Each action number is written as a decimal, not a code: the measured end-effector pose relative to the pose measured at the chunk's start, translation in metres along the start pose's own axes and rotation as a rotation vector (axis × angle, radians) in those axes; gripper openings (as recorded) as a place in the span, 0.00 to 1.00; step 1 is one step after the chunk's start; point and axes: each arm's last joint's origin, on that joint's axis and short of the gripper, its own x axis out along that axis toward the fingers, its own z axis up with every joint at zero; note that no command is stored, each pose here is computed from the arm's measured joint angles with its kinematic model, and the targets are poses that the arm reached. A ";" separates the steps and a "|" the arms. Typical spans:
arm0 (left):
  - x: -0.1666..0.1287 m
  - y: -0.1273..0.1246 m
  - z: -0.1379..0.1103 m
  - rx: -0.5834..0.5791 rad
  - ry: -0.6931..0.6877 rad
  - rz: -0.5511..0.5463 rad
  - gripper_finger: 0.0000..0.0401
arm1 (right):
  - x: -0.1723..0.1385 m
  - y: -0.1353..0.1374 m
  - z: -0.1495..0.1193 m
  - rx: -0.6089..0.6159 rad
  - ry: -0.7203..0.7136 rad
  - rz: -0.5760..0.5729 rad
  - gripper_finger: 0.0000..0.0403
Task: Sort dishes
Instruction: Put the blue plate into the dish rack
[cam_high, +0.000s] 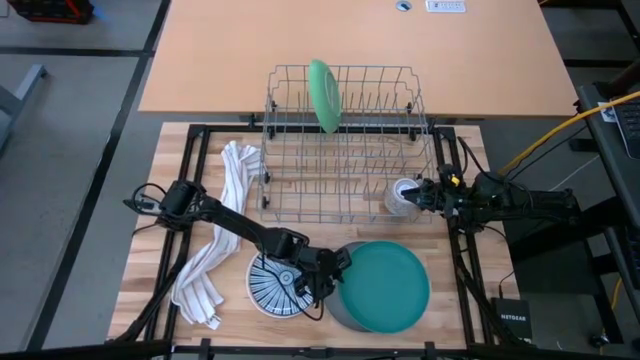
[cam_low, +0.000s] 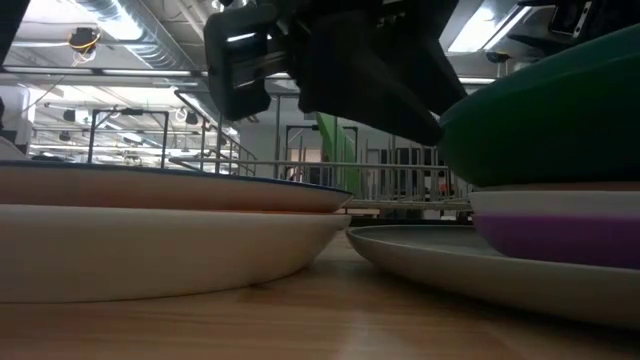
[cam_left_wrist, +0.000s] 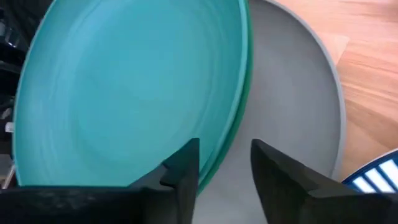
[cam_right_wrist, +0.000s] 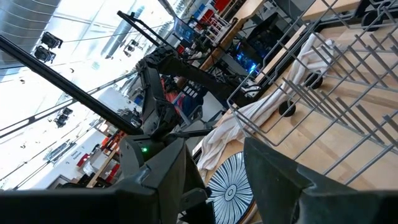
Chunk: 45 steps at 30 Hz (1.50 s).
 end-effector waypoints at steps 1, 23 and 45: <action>0.000 0.000 0.000 0.003 0.000 0.001 0.26 | 0.000 0.000 0.000 0.000 0.000 0.000 0.41; 0.008 -0.015 0.007 -0.004 0.015 -0.045 0.01 | 0.000 0.000 0.000 0.000 0.000 0.000 0.41; -0.015 0.003 0.021 -0.501 -0.206 -0.094 0.00 | 0.000 0.001 -0.001 0.000 0.036 0.029 0.41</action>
